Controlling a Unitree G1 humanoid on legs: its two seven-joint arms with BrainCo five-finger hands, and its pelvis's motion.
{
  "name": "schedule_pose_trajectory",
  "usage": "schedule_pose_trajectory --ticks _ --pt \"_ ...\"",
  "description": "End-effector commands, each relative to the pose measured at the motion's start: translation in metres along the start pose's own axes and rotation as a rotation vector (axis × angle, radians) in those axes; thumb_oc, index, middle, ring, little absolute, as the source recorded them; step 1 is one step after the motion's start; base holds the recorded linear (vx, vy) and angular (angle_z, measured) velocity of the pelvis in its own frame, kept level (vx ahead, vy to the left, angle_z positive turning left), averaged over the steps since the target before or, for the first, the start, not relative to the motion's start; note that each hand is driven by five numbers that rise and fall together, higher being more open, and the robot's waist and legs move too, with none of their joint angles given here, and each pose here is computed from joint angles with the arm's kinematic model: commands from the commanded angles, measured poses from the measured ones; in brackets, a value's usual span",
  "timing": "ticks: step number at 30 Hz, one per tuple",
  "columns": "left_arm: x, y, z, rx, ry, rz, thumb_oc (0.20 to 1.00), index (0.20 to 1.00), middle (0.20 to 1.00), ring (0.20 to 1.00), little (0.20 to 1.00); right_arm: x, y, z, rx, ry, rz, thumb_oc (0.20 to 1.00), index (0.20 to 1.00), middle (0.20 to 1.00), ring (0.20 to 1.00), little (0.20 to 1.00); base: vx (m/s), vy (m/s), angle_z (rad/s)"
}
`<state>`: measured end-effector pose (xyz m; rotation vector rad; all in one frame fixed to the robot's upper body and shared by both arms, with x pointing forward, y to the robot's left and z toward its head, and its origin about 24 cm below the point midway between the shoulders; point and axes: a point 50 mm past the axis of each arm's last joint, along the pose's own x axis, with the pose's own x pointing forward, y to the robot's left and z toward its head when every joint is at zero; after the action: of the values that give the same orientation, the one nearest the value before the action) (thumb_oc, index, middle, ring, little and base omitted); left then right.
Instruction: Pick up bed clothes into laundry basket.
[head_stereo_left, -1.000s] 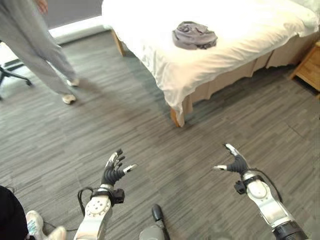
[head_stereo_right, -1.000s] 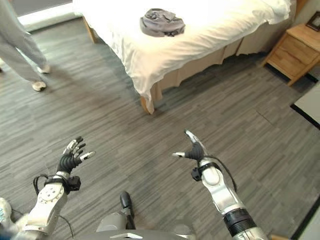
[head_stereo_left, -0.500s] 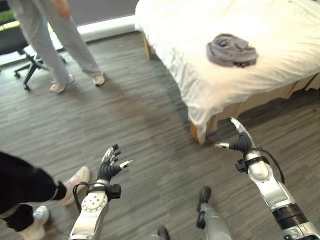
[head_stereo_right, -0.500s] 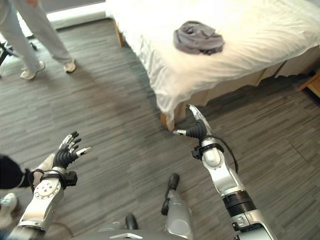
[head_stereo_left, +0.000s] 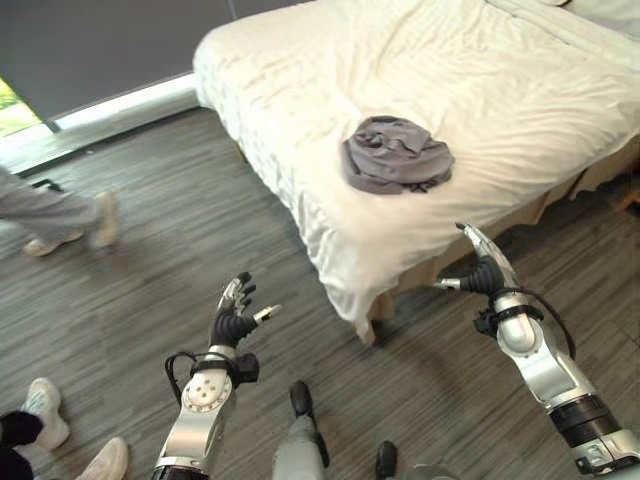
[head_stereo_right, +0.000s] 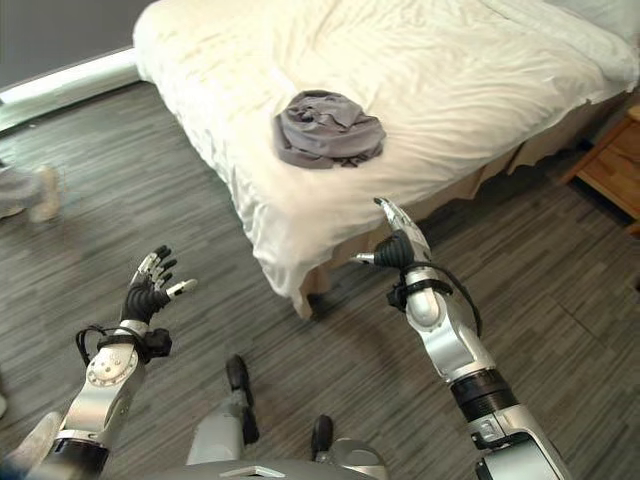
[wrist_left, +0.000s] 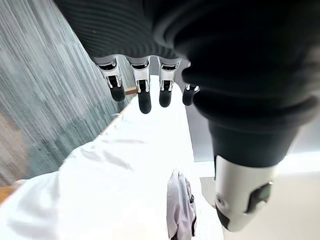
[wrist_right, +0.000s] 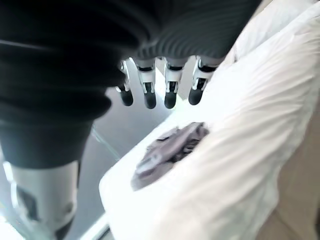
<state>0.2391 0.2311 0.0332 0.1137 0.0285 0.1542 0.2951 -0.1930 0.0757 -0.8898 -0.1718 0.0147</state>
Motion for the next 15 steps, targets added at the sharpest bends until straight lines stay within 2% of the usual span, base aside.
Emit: schedule_pose_trajectory --ticks 1,5,8,15 --pt "-0.003 0.008 0.029 0.026 -0.153 0.001 1.000 1.000 1.000 1.000 1.000 0.014 -0.031 0.025 -0.073 -0.148 -0.127 1.000 1.000 1.000 1.000 1.000 0.58 0.350 -0.13" --pt "0.000 0.009 0.029 0.085 -0.144 -0.043 1.000 1.000 1.000 1.000 1.000 0.026 -0.040 0.036 -0.173 -0.198 -0.162 1.000 1.000 1.000 1.000 1.000 0.27 0.210 -0.03" --pt "0.002 0.010 0.034 0.100 -0.148 -0.087 1.000 1.000 1.000 1.000 1.000 0.049 -0.053 0.057 -0.217 -0.252 -0.204 1.000 1.000 1.000 1.000 1.000 0.28 0.185 0.30" --pt "0.011 -0.001 0.046 0.011 -0.193 -0.167 1.000 1.000 1.000 1.000 1.000 0.091 -0.061 0.066 -0.230 -0.202 -0.205 1.000 1.000 1.000 1.000 1.000 0.25 -0.032 0.50"
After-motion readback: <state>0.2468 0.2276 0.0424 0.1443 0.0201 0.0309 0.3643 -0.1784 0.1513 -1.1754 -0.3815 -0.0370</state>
